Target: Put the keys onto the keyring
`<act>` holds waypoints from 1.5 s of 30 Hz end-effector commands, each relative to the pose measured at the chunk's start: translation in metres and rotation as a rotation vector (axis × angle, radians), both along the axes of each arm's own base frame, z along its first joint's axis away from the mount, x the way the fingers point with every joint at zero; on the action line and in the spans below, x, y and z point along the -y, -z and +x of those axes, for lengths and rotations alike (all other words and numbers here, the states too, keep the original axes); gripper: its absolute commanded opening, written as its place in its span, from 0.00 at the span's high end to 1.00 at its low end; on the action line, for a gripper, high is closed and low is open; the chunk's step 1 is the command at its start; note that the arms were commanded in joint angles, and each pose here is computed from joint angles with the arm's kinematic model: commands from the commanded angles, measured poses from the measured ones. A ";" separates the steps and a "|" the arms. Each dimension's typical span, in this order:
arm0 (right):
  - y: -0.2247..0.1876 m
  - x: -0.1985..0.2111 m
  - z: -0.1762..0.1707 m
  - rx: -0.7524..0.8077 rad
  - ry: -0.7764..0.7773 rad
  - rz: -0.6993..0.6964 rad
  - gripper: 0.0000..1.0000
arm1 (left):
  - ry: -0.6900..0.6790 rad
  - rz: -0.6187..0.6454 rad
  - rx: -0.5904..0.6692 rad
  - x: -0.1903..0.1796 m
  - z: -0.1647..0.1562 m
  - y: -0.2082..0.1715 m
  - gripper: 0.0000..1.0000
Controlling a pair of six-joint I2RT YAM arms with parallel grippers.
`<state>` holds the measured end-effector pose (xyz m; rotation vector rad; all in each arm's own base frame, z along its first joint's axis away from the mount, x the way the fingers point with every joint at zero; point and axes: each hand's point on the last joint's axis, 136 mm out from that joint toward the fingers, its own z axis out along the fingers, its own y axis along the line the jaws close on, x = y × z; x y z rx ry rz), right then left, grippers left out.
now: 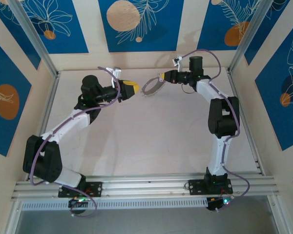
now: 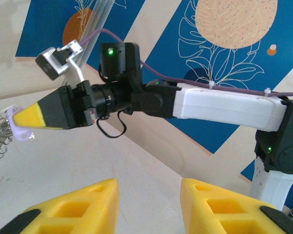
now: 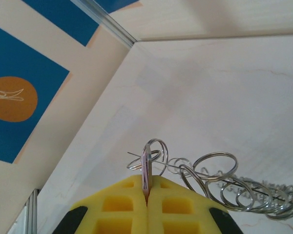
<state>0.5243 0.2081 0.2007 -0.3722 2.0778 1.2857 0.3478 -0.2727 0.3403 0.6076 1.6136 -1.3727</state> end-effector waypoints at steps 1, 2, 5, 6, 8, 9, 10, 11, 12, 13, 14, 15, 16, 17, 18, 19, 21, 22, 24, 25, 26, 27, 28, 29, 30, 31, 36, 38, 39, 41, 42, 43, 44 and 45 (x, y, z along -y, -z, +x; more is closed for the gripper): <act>-0.007 -0.001 0.001 0.023 0.012 0.029 1.00 | -0.015 -0.001 0.015 -0.003 0.000 0.001 0.62; -0.004 -0.001 -0.002 0.015 0.014 0.030 1.00 | -0.016 -0.002 0.012 -0.004 0.000 0.001 0.62; 0.002 -0.002 -0.011 -0.004 0.019 0.033 1.00 | -0.018 -0.006 0.010 -0.005 -0.001 0.002 0.62; 0.004 -0.002 -0.014 -0.011 0.022 0.032 1.00 | -0.018 -0.009 0.011 -0.005 -0.001 0.001 0.62; 0.010 -0.003 -0.021 -0.026 0.024 0.034 1.00 | -0.019 -0.013 0.008 -0.005 -0.001 0.001 0.62; 0.013 -0.004 -0.024 -0.035 0.024 0.035 1.00 | -0.019 -0.015 0.008 -0.005 -0.001 0.001 0.62; 0.017 -0.004 -0.028 -0.045 0.025 0.036 1.00 | -0.019 -0.018 0.009 -0.005 -0.002 0.000 0.62; 0.022 -0.006 -0.032 -0.057 0.022 0.039 1.00 | -0.019 -0.019 0.006 -0.005 -0.002 0.001 0.62; 0.025 -0.007 -0.036 -0.065 0.021 0.041 1.00 | -0.018 -0.020 0.004 -0.005 -0.002 0.002 0.62; 0.029 -0.009 -0.039 -0.071 0.020 0.041 1.00 | -0.017 -0.020 0.001 -0.005 -0.002 0.003 0.62; 0.033 -0.011 -0.043 -0.083 0.016 0.038 1.00 | -0.016 -0.020 -0.001 -0.005 -0.003 0.003 0.62; 0.037 -0.013 -0.046 -0.091 0.012 0.036 1.00 | -0.015 -0.020 -0.005 -0.005 -0.003 0.004 0.62; 0.040 -0.016 -0.050 -0.098 0.007 0.033 1.00 | -0.016 -0.020 -0.006 -0.005 -0.003 0.005 0.62; 0.044 -0.018 -0.053 -0.105 0.005 0.030 1.00 | -0.017 -0.018 -0.007 -0.006 -0.003 0.006 0.62; 0.046 -0.020 -0.056 -0.111 0.001 0.029 1.00 | -0.017 -0.018 -0.009 -0.006 -0.004 0.007 0.62; 0.049 -0.021 -0.058 -0.118 0.000 0.026 1.00 | -0.018 -0.017 -0.011 -0.006 -0.004 0.008 0.62; 0.054 -0.025 -0.063 -0.132 -0.006 0.026 1.00 | -0.021 -0.016 -0.010 -0.007 -0.005 0.008 0.62; 0.056 -0.026 -0.066 -0.140 -0.010 0.027 1.00 | -0.023 -0.015 -0.012 -0.007 -0.005 0.009 0.62; 0.061 -0.032 -0.071 -0.154 -0.021 0.026 1.00 | -0.023 -0.015 -0.012 -0.007 -0.006 0.010 0.62; 0.064 -0.036 -0.075 -0.163 -0.030 0.026 1.00 | -0.023 -0.015 -0.013 -0.007 -0.006 0.011 0.62; 0.068 -0.041 -0.079 -0.173 -0.039 0.024 1.00 | -0.023 -0.016 -0.014 -0.007 -0.006 0.010 0.62; 0.071 -0.046 -0.084 -0.183 -0.052 0.019 1.00 | -0.023 -0.016 -0.015 -0.007 -0.007 0.010 0.62; 0.075 -0.051 -0.088 -0.195 -0.062 0.015 1.00 | -0.023 -0.016 -0.015 -0.007 -0.007 0.010 0.62; 0.080 -0.057 -0.095 -0.207 -0.080 0.010 1.00 | -0.022 -0.015 -0.016 -0.008 -0.007 0.011 0.62; 0.084 -0.063 -0.100 -0.217 -0.096 0.004 1.00 | -0.022 -0.013 -0.018 -0.008 -0.008 0.012 0.62; 0.090 -0.069 -0.107 -0.235 -0.112 -0.003 1.00 | -0.022 -0.012 -0.019 -0.008 -0.008 0.012 0.62; 0.107 -0.096 -0.143 -0.294 -0.204 -0.015 0.74 | -0.018 -0.006 -0.026 -0.008 -0.010 0.016 0.62; 0.104 -0.104 -0.159 -0.305 -0.244 -0.004 0.64 | -0.012 -0.003 -0.030 -0.008 -0.011 0.017 0.62; 0.102 -0.107 -0.165 -0.307 -0.257 0.001 0.62 | -0.010 -0.003 -0.030 -0.008 -0.012 0.017 0.61; 0.090 -0.110 -0.175 -0.296 -0.278 0.022 0.59 | -0.010 -0.004 -0.030 -0.008 -0.013 0.016 0.60; 0.084 -0.110 -0.179 -0.290 -0.285 0.029 0.58 | -0.010 -0.004 -0.031 -0.008 -0.013 0.017 0.60; 0.076 -0.109 -0.182 -0.277 -0.288 0.034 0.58 | -0.007 -0.005 -0.029 -0.008 -0.013 0.016 0.60; 0.069 -0.107 -0.184 -0.262 -0.287 0.038 0.57 | -0.007 -0.007 -0.028 -0.008 -0.013 0.015 0.60; 0.062 -0.106 -0.185 -0.250 -0.284 0.041 0.57 | -0.009 -0.007 -0.028 -0.008 -0.013 0.015 0.60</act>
